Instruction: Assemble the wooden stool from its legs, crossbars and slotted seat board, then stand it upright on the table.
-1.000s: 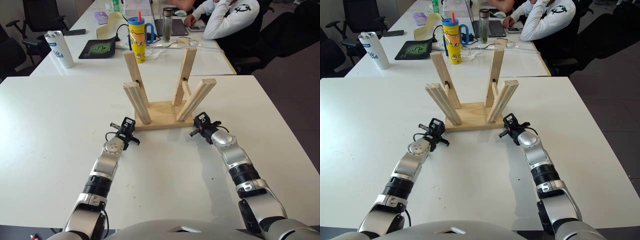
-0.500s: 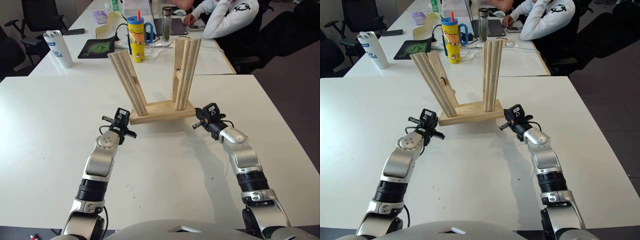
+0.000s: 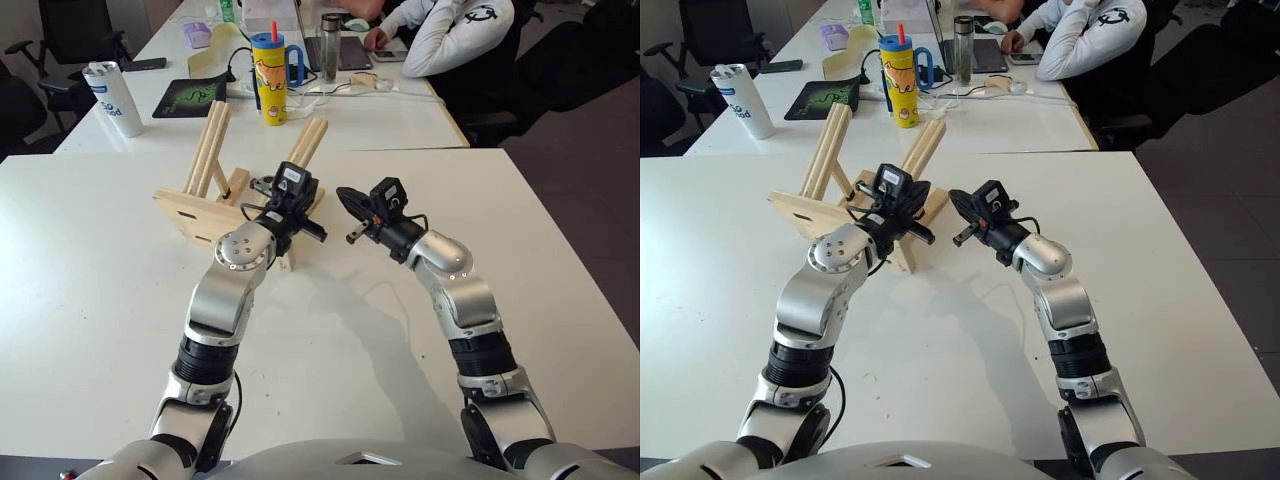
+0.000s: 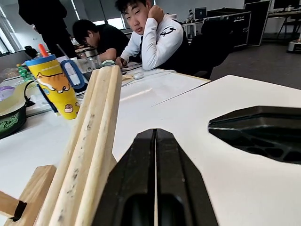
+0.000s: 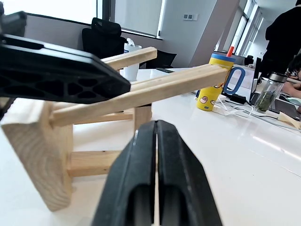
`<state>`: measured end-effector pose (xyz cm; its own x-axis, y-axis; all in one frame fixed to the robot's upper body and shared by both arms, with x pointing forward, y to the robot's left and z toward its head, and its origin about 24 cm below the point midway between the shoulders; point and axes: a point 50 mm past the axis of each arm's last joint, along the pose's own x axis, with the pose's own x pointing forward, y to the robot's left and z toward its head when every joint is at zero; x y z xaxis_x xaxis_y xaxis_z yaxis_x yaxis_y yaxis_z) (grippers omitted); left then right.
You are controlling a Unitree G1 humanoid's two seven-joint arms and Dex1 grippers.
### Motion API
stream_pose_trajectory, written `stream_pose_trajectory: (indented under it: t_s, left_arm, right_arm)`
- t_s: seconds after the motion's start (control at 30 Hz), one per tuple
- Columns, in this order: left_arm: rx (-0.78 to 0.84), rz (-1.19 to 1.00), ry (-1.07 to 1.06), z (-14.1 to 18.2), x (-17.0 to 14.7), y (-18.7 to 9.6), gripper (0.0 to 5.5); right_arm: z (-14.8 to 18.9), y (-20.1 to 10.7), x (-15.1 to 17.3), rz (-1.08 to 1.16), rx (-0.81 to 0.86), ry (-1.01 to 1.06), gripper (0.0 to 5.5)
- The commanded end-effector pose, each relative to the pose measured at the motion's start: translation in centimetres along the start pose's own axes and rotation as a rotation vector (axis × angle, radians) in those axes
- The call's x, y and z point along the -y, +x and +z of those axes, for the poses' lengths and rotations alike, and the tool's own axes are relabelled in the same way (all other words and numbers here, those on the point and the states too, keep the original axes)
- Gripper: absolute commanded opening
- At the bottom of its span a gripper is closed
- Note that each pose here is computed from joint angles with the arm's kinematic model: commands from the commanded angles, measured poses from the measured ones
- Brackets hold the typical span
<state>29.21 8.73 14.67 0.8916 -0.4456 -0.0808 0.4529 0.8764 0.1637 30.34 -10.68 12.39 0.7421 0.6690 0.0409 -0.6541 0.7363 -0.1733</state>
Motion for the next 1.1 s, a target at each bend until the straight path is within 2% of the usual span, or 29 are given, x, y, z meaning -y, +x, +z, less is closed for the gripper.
stream_pose_trajectory:
  t_s: [0.03, 0.1, 0.23, 0.3, 0.37, 0.47, 0.57, 0.63, 0.8, 0.97, 1.1]
  left_arm:
    - [0.033, 0.028, 0.012, 0.4, -0.4, -0.4, 0.01]
    - [0.117, 0.084, -0.006, 2.0, -1.4, -0.8, 0.01]
    - [0.337, 0.281, -0.009, 6.4, -5.5, -2.4, 0.01]
    - [0.356, 0.384, 0.013, 7.0, -7.8, -3.1, 0.01]
    - [0.285, 0.519, 0.063, 6.1, -11.4, -3.8, 0.01]
    - [0.109, 0.654, 0.128, 2.9, -16.1, -4.8, 0.01]
    - [-0.113, 0.725, 0.218, -1.9, -20.0, -6.0, 0.01]
    - [-0.197, 0.745, 0.216, -4.5, -21.5, -6.8, 0.01]
    - [-0.32, 0.68, 0.214, -8.6, -22.7, -7.3, 0.01]
    - [-0.341, 0.551, 0.22, -9.7, -22.7, -6.9, 0.01]
    - [-0.362, 0.515, 0.358, -9.7, -23.0, -6.9, 0.01]
  right_arm:
    - [-1.4, -0.5, 1.5, -0.1, -0.077, -0.035, 0.0]
    - [-2.2, -0.6, 2.1, -0.139, -0.119, -0.062, 0.0]
    - [-3.3, -0.8, 2.7, -0.182, -0.154, -0.052, 0.0]
    - [-3.6, -0.9, 2.8, -0.195, -0.16, -0.055, 0.0]
    - [-3.6, -1.0, 2.8, -0.21, -0.159, -0.053, 0.0]
    - [-3.5, -1.0, 2.8, -0.217, -0.153, -0.049, 0.0]
    - [-3.4, -0.8, 2.6, -0.215, -0.146, -0.049, 0.0]
    - [-3.3, -0.8, 2.6, -0.213, -0.142, -0.046, 0.0]
    - [-3.3, -0.8, 2.4, -0.203, -0.141, -0.042, 0.0]
    - [-3.3, -0.8, 2.4, -0.196, -0.143, -0.036, 0.0]
    - [-3.3, -0.7, 2.2, -0.189, -0.142, -0.022, 0.0]
